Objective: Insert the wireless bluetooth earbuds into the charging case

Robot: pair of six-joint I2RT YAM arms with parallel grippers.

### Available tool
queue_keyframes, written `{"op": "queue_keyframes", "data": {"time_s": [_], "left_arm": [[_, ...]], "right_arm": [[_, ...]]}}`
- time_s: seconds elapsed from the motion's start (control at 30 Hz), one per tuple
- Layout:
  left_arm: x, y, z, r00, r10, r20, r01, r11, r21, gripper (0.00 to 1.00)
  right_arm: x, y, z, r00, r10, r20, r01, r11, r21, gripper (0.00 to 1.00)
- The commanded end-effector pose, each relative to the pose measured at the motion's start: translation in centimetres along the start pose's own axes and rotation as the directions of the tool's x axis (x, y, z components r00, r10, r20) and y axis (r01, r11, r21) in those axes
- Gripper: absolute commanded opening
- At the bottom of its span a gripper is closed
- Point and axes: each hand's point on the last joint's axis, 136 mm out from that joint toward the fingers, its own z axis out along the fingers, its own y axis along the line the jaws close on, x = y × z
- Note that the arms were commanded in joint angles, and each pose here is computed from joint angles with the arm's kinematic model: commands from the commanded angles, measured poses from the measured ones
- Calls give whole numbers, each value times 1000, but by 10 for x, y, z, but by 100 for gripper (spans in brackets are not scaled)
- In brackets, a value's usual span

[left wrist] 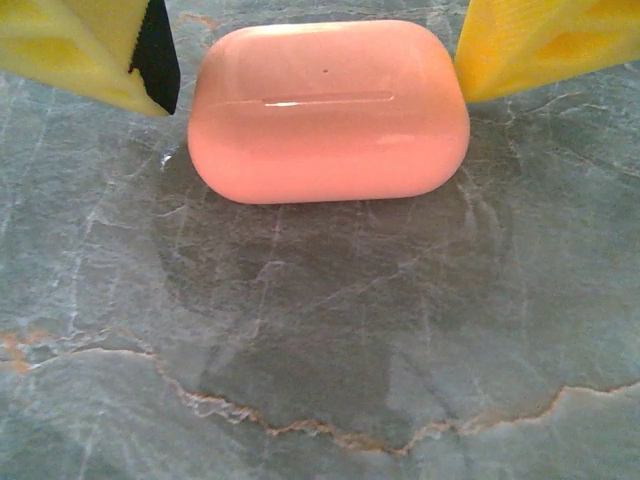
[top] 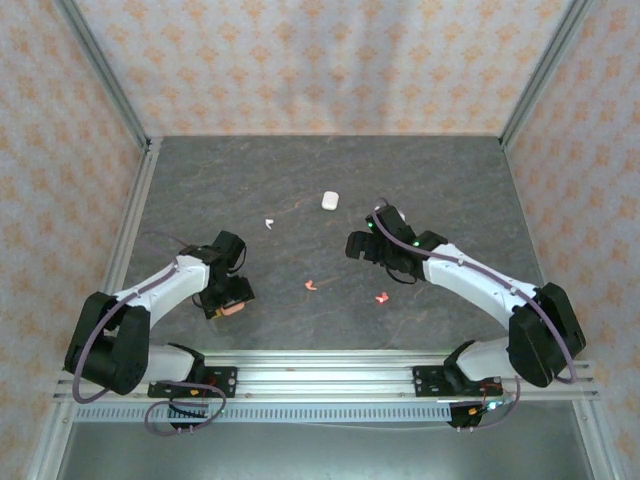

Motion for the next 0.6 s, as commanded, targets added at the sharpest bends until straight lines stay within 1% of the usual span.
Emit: {"op": "queue_keyframes", "data": {"time_s": [0.0,0.13,0.3,0.4,0.57], "left_arm": [[-1,6,6,999,47,22,-46,999,-29,71],[1,7,10,998,58,20,-57,998,-24,69],[1,5,8,995,87,42,-88,996,2,60],[-3,-1,-1,991,112,77,-116,993,39,53],[-15,-23,-29,971,154,182,-180,974,137,42]], "right_arm": [[0,-4,-7,999,26,18,-27,1000,15,99],[-3,-1,-8,999,43,24,-43,999,5,99],[-9,6,-10,999,36,13,-36,999,1,99],[-14,9,-14,1000,27,14,-27,1000,-5,99],[-26,16,-27,999,37,-3,-38,997,-63,99]]}}
